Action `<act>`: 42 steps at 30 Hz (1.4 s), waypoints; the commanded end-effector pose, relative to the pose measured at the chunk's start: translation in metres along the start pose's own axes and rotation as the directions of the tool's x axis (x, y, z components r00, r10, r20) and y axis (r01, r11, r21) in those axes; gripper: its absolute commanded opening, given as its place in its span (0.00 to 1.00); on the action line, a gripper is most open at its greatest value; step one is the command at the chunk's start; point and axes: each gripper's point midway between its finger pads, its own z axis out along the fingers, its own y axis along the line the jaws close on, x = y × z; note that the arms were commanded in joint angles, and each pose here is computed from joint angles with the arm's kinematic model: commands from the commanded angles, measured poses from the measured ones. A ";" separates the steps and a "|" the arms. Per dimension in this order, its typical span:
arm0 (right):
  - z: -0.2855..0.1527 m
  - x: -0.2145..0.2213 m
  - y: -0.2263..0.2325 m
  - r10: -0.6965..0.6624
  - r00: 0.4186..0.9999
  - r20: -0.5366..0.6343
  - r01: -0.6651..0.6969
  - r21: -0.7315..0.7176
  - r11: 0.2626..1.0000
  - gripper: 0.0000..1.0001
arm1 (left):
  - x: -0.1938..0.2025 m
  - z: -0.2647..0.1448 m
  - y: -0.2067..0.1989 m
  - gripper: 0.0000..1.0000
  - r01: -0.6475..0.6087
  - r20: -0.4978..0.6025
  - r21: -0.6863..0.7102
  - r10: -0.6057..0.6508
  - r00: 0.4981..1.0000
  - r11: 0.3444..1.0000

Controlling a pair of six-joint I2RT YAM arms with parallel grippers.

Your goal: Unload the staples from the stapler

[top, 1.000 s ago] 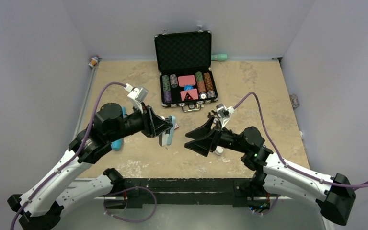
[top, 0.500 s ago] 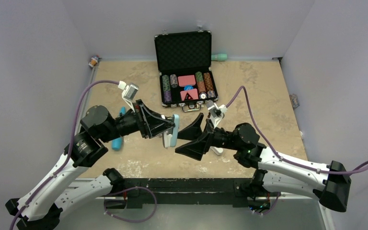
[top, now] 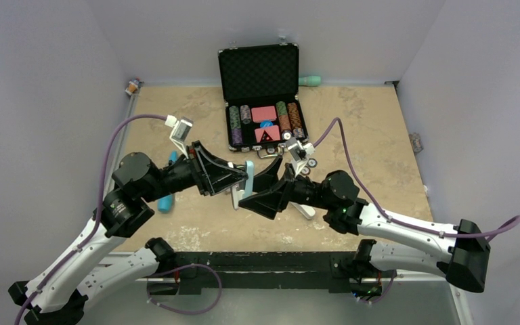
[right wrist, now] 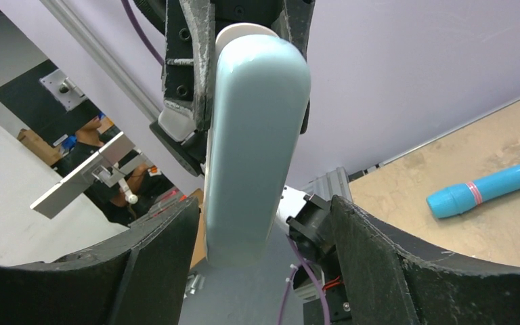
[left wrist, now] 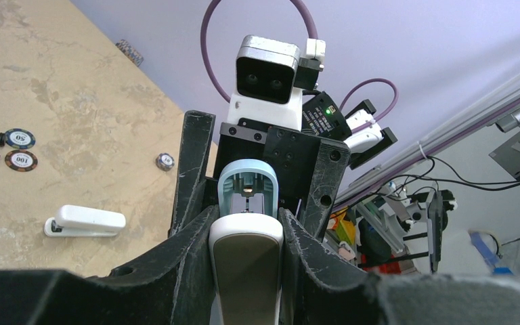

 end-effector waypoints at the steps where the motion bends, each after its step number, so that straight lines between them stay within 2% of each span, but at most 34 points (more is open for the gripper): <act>1: 0.012 -0.031 0.023 -0.036 0.995 0.089 0.042 -0.061 0.997 0.73 | -0.015 -0.002 -0.020 0.00 -0.022 0.056 0.079 0.018 0.998 0.997; 18: 0.020 -0.021 0.025 -0.014 0.998 0.062 0.018 -0.075 0.997 0.57 | -0.013 0.000 -0.017 0.00 -0.031 0.051 0.072 0.027 0.998 0.997; 29: 0.024 -0.017 0.025 -0.006 0.999 0.042 0.010 -0.080 0.997 0.30 | -0.014 -0.002 -0.012 0.00 -0.041 0.058 0.047 0.038 0.998 0.998; 31: 0.025 -0.016 0.024 -0.005 0.999 0.039 0.008 -0.078 0.997 0.20 | -0.012 -0.002 -0.010 0.00 -0.041 0.051 0.038 0.039 0.998 0.998; 33: 0.025 -0.014 0.023 0.000 0.999 0.033 0.002 -0.072 0.997 0.04 | -0.011 -0.002 -0.007 0.00 -0.040 0.046 0.019 0.039 0.998 0.999; 35: 0.025 -0.012 0.018 0.008 1.000 0.028 -0.006 -0.052 0.999 0.00 | -0.010 -0.003 -0.001 0.01 -0.037 0.041 -0.015 0.037 0.998 0.999; 36: 0.025 -0.011 0.017 0.012 1.000 0.028 -0.011 -0.043 0.999 0.00 | -0.010 -0.005 0.001 0.12 -0.035 0.041 -0.028 0.037 0.998 0.999; 37: 0.024 -0.011 0.015 0.017 0.999 0.027 -0.017 -0.033 0.999 0.00 | -0.010 -0.006 0.003 0.28 -0.035 0.042 -0.045 0.037 0.998 0.998; 39: 0.024 -0.008 0.009 0.028 0.999 0.020 -0.028 -0.006 1.000 0.00 | -0.009 -0.011 0.009 0.76 -0.036 0.047 -0.086 0.041 0.998 0.996; 40: 0.023 -0.006 0.007 0.032 0.999 0.016 -0.032 0.002 0.999 0.00 | -0.009 -0.014 0.013 0.91 -0.037 0.052 -0.112 0.043 0.998 0.993; 41: 0.022 -0.004 0.005 0.038 0.999 0.011 -0.038 0.011 0.999 0.00 | -0.009 -0.018 0.018 0.99 -0.043 0.056 -0.142 0.051 0.997 0.989; 42: 0.022 -0.002 0.002 0.043 0.999 0.003 -0.043 0.027 0.999 0.00 | -0.010 -0.022 0.022 1.00 -0.047 0.062 -0.176 0.059 0.996 0.983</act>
